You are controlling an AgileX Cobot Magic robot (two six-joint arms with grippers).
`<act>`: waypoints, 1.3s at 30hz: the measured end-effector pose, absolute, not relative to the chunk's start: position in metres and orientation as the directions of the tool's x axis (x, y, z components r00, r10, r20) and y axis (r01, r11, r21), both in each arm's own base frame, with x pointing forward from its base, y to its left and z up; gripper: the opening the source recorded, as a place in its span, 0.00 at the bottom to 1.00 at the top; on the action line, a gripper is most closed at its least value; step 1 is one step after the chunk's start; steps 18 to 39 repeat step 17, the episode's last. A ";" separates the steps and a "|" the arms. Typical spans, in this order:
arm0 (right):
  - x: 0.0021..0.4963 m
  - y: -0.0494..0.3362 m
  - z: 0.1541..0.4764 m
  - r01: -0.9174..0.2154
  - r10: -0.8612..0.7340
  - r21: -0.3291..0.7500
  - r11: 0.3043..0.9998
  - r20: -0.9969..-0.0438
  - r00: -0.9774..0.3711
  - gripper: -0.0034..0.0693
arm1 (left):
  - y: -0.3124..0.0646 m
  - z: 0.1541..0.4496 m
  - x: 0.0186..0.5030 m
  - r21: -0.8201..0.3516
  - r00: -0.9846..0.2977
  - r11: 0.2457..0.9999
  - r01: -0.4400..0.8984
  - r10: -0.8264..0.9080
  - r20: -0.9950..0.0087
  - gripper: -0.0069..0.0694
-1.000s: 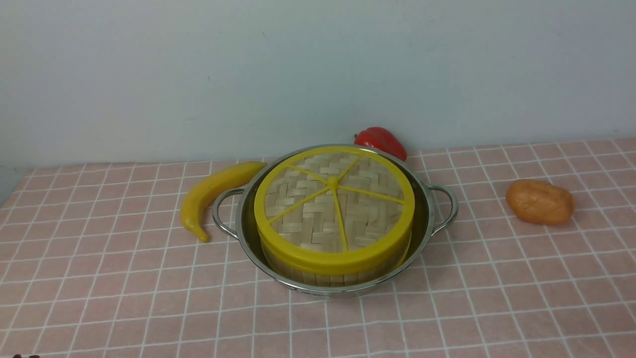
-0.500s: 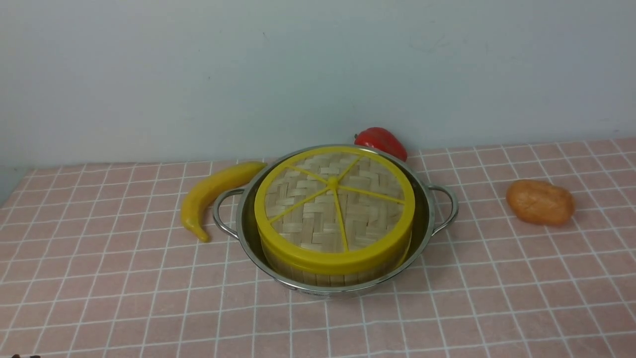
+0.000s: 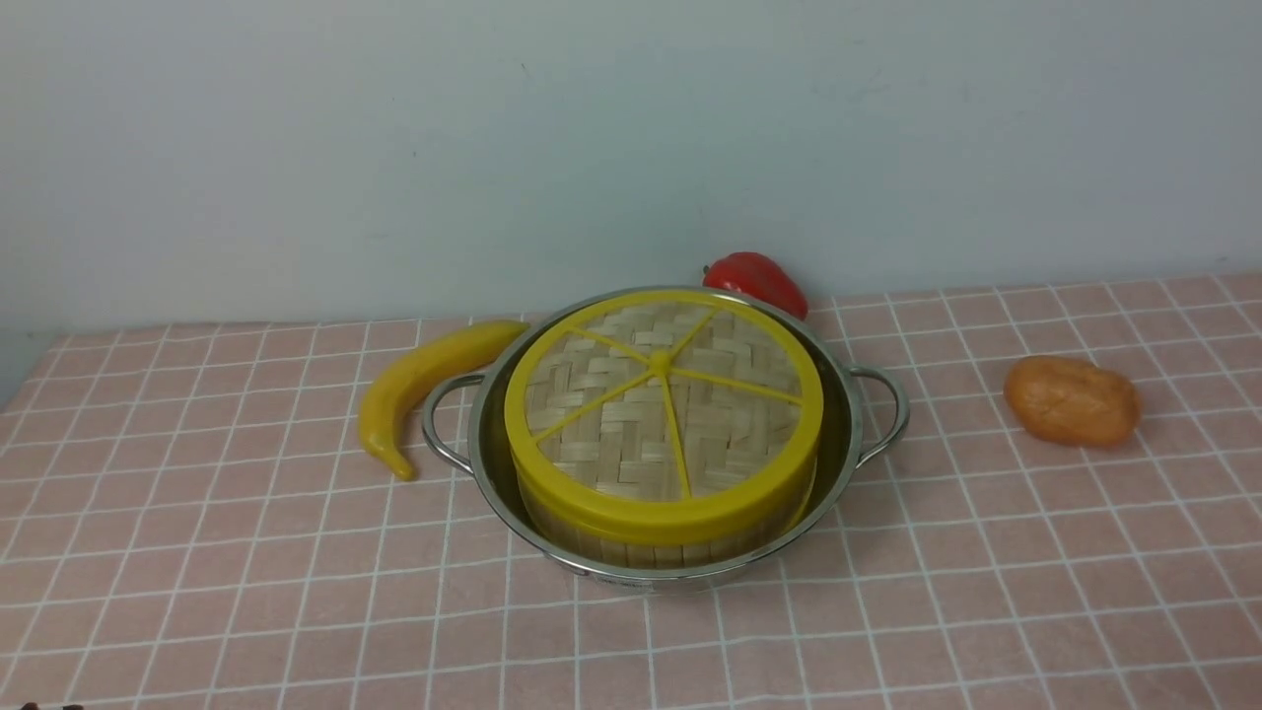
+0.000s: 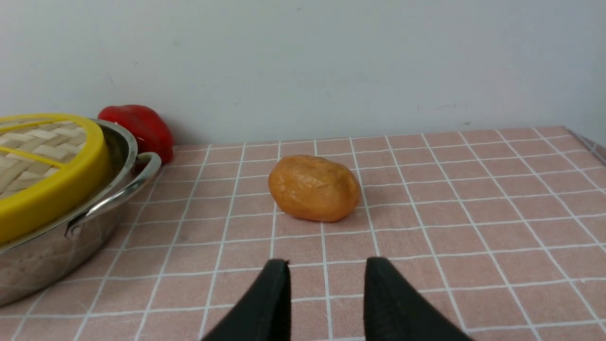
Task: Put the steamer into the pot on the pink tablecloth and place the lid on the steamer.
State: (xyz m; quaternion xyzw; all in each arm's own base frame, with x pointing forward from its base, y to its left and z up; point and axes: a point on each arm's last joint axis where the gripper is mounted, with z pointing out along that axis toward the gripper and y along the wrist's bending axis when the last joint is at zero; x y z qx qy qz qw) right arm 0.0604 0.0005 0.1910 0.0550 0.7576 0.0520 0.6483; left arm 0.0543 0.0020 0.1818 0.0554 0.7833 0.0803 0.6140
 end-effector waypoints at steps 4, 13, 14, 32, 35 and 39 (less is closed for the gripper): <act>0.060 0.000 0.191 0.016 0.151 0.150 0.989 -0.977 -0.153 0.38 | 0.002 0.182 0.054 0.193 -0.240 0.981 -0.012 0.185 -0.953 0.26; 0.060 0.000 0.191 0.020 0.175 0.174 0.985 -0.973 -0.153 0.38 | 0.002 0.182 0.054 0.193 -0.240 0.981 -0.012 0.185 -0.953 0.27; 0.060 0.000 0.191 0.020 0.175 0.174 0.985 -0.973 -0.153 0.38 | 0.002 0.182 0.054 0.193 -0.240 0.981 -0.012 0.185 -0.953 0.27; 0.060 0.000 0.191 0.024 0.205 0.204 0.979 -0.967 -0.152 0.38 | 0.002 0.182 0.054 0.193 -0.240 0.981 -0.012 0.185 -0.953 0.28; 0.060 0.000 0.191 0.024 0.205 0.204 0.979 -0.967 -0.152 0.38 | 0.002 0.182 0.054 0.193 -0.240 0.981 -0.012 0.185 -0.953 0.28; 0.060 0.000 0.191 0.024 0.205 0.204 0.979 -0.967 -0.152 0.38 | 0.002 0.182 0.054 0.193 -0.240 0.981 -0.012 0.185 -0.953 0.28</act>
